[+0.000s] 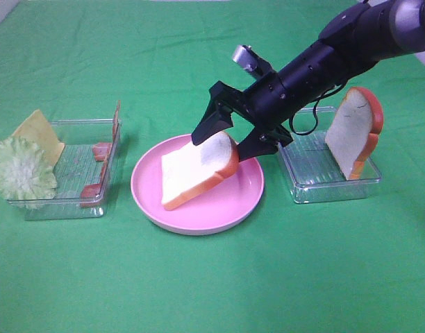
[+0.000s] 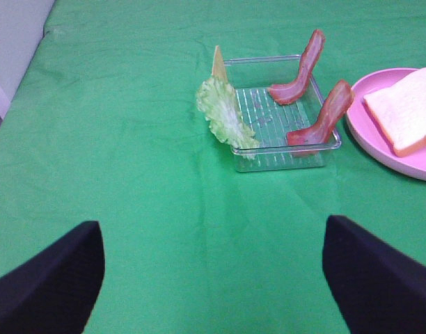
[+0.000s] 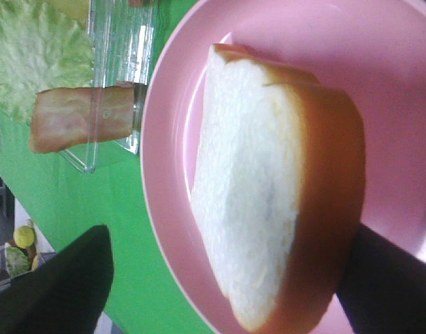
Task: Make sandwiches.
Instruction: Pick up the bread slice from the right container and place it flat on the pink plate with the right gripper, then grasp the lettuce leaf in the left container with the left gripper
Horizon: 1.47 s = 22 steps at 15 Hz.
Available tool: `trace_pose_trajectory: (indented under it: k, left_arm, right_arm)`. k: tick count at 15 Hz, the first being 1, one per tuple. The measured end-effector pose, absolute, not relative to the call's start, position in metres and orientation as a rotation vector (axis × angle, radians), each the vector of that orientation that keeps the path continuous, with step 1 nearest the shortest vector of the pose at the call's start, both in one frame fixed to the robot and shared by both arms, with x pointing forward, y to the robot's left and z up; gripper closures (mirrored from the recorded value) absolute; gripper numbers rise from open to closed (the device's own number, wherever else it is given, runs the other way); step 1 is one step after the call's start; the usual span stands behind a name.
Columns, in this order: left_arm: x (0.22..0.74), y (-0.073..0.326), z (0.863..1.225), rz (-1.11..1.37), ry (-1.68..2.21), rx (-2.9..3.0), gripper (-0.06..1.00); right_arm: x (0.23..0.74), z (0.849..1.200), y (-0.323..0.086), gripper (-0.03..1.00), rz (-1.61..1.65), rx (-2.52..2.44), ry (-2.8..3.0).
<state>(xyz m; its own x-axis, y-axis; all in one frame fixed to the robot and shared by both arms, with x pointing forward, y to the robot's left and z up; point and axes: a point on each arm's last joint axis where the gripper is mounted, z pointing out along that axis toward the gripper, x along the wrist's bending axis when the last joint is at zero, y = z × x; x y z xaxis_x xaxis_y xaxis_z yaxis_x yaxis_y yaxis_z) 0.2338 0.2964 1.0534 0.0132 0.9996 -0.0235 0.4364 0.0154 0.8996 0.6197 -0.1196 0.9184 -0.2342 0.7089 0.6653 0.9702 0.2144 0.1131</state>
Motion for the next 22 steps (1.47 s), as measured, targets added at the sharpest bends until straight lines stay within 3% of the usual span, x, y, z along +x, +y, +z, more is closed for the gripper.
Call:
trace_pose_trajectory:
  k: [4,14,17,22]
  left_arm:
    - [0.234,0.296,1.053,0.932,1.528,1.525,0.14]
    - [0.234,0.296,1.053,0.932,1.528,1.525,0.14]
    - [0.234,0.296,1.053,0.932,1.528,1.525,0.14]
    - [0.234,0.296,1.053,0.932,1.528,1.525,0.14]
  right_arm:
    - [0.629,0.936,-0.126,0.21,-0.584,-1.545,-2.170]
    - [0.596,1.063,-0.158,0.21,-0.489,-1.601,-2.471]
    - [0.557,1.098,-0.179,0.21,-0.484,-1.729,-2.521]
    - [0.466,1.113,-0.226,0.21,-0.359,-1.933,-2.600]
